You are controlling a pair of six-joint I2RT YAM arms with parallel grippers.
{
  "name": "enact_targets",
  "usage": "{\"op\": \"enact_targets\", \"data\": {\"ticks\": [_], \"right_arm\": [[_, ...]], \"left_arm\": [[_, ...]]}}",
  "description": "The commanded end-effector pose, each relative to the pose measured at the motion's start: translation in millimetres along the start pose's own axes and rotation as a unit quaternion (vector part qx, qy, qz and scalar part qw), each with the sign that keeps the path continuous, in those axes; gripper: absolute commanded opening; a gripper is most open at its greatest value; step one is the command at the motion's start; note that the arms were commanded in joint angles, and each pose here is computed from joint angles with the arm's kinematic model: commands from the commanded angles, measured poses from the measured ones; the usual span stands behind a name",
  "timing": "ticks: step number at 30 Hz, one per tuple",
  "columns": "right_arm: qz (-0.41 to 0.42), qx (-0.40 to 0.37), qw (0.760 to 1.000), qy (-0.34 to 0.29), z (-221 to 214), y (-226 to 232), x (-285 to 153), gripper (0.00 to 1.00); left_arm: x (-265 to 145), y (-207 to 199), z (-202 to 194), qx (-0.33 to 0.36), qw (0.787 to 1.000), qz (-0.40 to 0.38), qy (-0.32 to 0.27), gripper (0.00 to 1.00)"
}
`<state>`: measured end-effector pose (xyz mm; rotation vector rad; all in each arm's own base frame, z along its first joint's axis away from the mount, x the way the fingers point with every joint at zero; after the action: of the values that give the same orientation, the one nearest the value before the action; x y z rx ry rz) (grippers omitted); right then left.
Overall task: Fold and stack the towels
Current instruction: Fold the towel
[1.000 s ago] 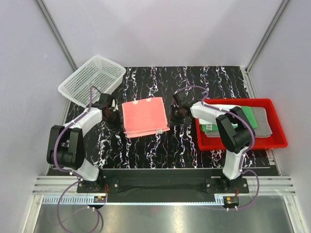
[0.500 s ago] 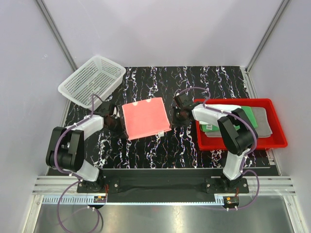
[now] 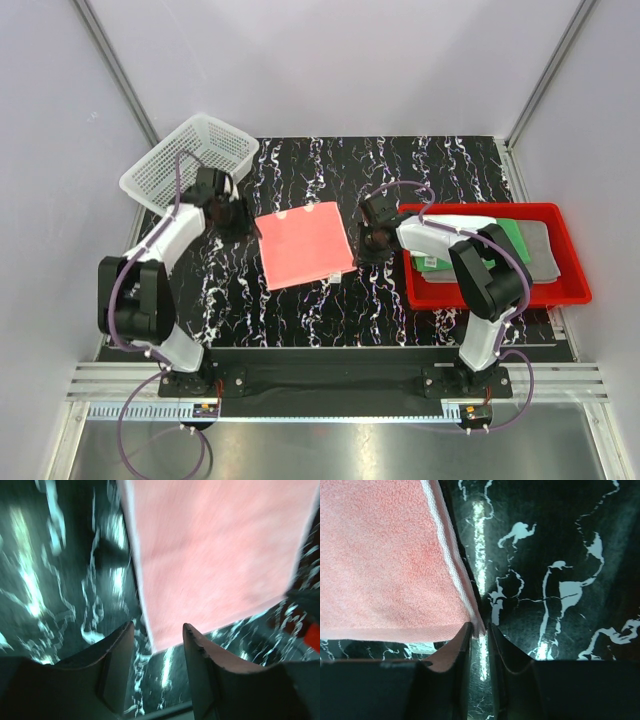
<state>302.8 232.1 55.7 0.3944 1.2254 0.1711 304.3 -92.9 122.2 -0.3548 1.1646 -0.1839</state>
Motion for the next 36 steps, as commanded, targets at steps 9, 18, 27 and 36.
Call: {"op": "enact_targets", "data": {"ticks": [9, 18, 27, 36], "right_arm": [[0.027, -0.062, 0.997, -0.022, 9, 13, -42, 0.41], [0.212, -0.228, 0.946, -0.087, 106, 70, -58, 0.61], [0.276, -0.262, 0.924, -0.014, 171, 67, -9, 0.57], [0.303, -0.246, 0.920, 0.032, 180, 61, 49, 0.49]], "left_arm": [[16, -9, 94, 0.158, 0.987, -0.011, -0.036, 0.50], [50, 3, 101, 0.243, 0.970, -0.024, -0.013, 0.49], [72, 14, 107, 0.246, 0.969, -0.022, 0.001, 0.47], [93, 21, 109, 0.254, 0.966, -0.037, 0.031, 0.47]]}}
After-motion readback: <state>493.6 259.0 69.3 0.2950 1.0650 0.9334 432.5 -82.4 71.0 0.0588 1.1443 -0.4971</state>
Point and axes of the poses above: each gripper's point midway between its finger pads, its own x axis out along the fingers, its own y axis along the line the jaws close on, z = x × y, the point moved 4 cm from there along -x, back along the fingers, and after that the axes turned 6 degrees about x, right-handed, at the moved point
